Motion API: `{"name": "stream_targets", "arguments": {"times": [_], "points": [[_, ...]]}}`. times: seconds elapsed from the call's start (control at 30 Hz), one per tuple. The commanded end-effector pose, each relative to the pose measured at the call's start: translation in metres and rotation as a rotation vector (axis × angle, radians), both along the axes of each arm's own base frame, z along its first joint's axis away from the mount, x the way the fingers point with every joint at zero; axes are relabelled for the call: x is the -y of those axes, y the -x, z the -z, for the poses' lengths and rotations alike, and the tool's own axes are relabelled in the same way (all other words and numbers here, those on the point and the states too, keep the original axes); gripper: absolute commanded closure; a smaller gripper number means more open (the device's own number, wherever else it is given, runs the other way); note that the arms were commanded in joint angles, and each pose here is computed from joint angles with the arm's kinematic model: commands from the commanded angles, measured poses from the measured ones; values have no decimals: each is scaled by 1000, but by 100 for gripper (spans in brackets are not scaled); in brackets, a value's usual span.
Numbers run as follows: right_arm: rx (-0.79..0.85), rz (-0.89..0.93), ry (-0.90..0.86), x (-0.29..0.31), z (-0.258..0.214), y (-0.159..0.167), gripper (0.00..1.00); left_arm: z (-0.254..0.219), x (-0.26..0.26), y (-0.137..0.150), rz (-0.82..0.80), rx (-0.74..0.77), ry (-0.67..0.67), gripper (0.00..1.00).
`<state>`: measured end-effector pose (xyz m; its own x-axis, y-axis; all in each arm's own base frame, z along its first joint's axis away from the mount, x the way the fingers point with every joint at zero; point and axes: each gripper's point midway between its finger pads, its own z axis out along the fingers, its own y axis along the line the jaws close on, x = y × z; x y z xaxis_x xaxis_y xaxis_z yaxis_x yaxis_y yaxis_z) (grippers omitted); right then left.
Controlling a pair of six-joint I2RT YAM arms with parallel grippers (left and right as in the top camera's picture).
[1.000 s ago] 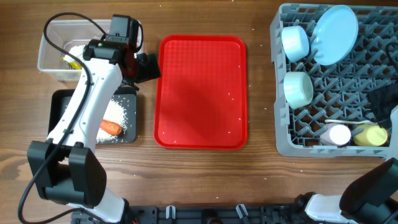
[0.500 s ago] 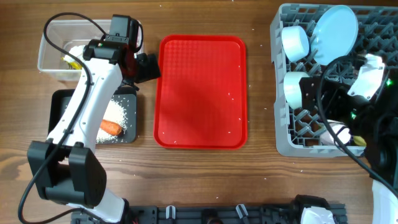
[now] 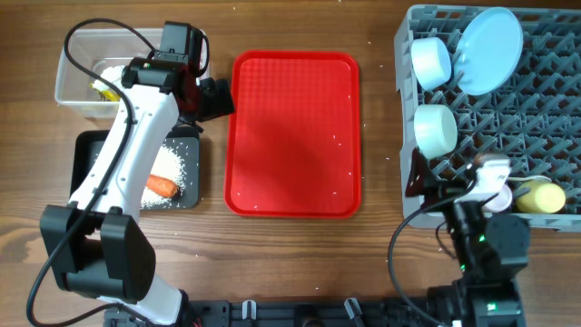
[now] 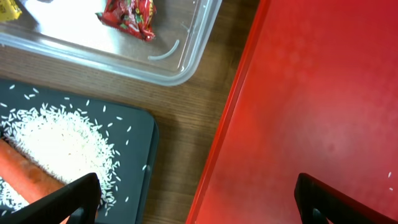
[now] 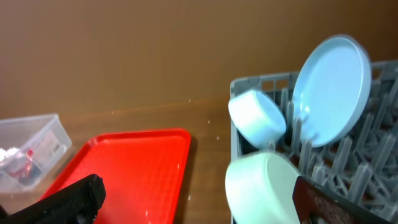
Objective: Sort waste into correct bins and load items into the dishwasher rack
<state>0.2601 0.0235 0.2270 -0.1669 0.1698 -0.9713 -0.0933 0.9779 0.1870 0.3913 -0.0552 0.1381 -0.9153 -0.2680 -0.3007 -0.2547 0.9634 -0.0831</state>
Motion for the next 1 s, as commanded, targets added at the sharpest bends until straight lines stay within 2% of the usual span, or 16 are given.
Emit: {"name": "stream_targets", "arguments": {"times": [0.0,0.23,0.97], "points": [[68,44,26,4,18,12,0,3,0,0,-2,-7,5,0],[127,39,16,3,51,16,0,3,0,0,-2,-7,5,0],[157,19,13,-1,50,14,0,3,0,0,-2,-7,5,0]]}}
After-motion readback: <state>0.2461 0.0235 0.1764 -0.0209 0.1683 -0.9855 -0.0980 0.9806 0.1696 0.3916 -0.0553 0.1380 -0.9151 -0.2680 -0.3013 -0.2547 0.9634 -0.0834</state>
